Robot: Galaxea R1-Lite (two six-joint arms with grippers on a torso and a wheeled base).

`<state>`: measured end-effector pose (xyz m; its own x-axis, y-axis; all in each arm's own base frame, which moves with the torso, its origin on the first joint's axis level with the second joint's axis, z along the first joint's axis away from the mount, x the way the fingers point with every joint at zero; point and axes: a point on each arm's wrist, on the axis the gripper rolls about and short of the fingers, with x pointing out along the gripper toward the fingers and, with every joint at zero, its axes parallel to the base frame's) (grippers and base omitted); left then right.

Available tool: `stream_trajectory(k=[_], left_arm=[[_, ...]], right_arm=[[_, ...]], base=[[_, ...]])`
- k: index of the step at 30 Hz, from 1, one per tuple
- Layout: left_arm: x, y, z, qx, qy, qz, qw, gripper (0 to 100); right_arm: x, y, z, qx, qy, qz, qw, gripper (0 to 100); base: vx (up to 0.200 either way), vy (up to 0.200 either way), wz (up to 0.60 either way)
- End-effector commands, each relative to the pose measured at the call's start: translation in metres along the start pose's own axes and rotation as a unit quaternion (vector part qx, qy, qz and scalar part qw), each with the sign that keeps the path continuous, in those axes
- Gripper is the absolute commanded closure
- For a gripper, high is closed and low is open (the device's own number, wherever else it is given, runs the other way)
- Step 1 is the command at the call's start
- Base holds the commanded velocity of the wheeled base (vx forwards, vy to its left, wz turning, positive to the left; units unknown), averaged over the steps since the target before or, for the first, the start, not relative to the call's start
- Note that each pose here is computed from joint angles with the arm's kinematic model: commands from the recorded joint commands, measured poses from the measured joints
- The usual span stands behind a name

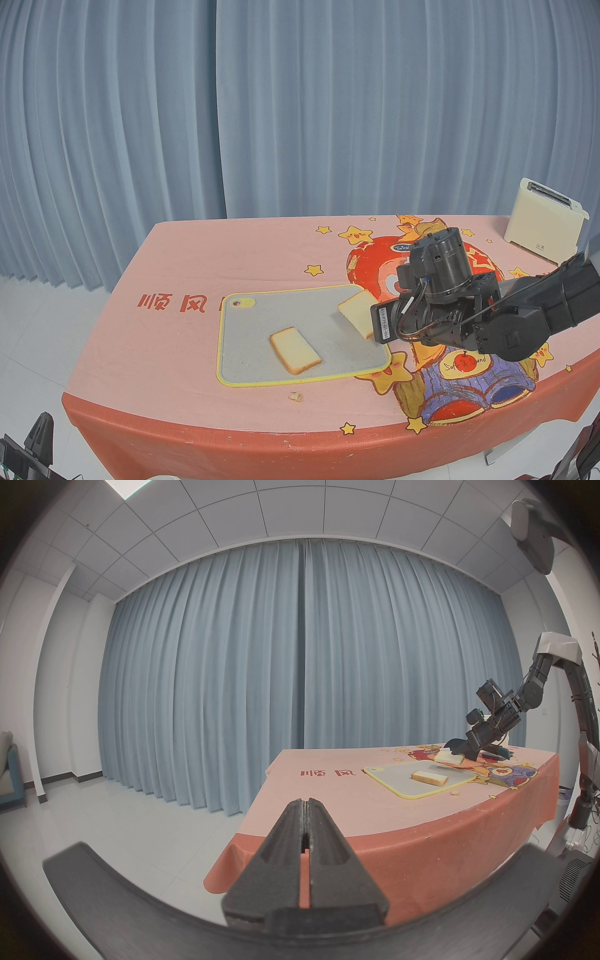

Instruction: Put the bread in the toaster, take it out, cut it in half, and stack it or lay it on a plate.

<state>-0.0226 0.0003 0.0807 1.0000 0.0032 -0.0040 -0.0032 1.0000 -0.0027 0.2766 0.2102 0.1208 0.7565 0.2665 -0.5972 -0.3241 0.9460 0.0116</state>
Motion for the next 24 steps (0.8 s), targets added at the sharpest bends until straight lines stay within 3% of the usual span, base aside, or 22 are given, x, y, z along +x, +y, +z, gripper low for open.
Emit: stream_trajectory(k=[1, 11, 18, 24], left_arm=[[0.001, 0.000, -0.005, 0.000, 0.009, 0.000, 1.0000, 100], [0.001, 0.000, -0.005, 0.000, 0.009, 0.000, 1.0000, 100], [0.001, 0.000, -0.005, 0.000, 0.009, 0.000, 1.0000, 100], [0.001, 0.000, -0.005, 0.000, 0.009, 0.000, 1.0000, 100]], right_arm=[[-0.023, -0.004, 0.009, 0.007, -0.025, 0.008, 0.9996, 100], [-0.057, -0.014, 0.005, 0.036, -0.043, 0.012, 0.9984, 100], [-0.079, -0.015, 0.002, 0.043, -0.057, 0.025, 0.9971, 100], [-0.088, -0.012, -0.011, 0.051, -0.044, 0.040, 0.9969, 100]], base=[[0.000, 0.000, 0.00], [0.000, 0.000, 0.00], [0.000, 0.000, 0.00], [0.000, 0.000, 0.00]])
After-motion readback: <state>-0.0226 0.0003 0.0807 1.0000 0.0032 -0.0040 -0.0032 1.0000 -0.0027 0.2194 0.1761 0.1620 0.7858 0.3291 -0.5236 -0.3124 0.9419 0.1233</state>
